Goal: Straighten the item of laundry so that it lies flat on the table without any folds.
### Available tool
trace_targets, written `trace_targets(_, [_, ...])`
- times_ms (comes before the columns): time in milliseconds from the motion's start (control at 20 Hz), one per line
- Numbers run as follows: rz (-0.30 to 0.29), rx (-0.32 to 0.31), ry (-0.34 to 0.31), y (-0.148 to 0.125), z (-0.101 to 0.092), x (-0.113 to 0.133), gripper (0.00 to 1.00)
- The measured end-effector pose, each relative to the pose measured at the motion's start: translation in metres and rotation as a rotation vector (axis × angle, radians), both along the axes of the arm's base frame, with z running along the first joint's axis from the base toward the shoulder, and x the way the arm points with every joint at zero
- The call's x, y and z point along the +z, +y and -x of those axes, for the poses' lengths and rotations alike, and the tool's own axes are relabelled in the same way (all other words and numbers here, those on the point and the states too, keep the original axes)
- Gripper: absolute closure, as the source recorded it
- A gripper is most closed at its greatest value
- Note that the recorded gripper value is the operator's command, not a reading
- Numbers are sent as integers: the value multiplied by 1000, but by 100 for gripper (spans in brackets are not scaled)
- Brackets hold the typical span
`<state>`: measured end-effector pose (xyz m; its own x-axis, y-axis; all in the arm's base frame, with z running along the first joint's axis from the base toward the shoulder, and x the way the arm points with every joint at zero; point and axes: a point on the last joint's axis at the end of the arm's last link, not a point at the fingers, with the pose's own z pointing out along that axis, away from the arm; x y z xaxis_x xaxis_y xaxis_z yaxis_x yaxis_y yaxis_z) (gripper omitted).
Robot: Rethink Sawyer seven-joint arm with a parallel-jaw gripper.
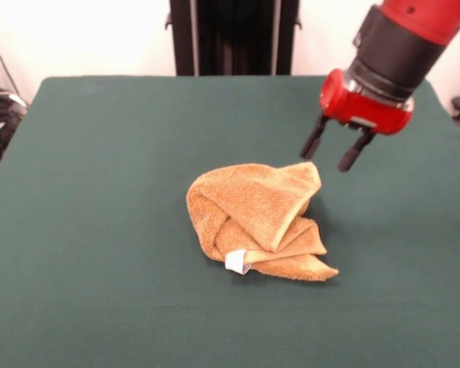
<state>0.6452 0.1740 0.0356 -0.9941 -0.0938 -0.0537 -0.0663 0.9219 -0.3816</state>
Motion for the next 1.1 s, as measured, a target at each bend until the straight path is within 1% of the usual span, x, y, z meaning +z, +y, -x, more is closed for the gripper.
trace_targets(150, [-2,5,-14,10,-7,15,0])
trace_targets(250, [-4,9,-29,14,-12,20,0])
trace_targets(400, [-7,12,-45,18,-19,25,0])
trace_targets(550, [8,16,-53,14,-24,26,0])
trace_targets(850, [58,27,-65,-1,-28,19,0])
trace_targets(1100, [123,42,-55,-21,-25,-3,0])
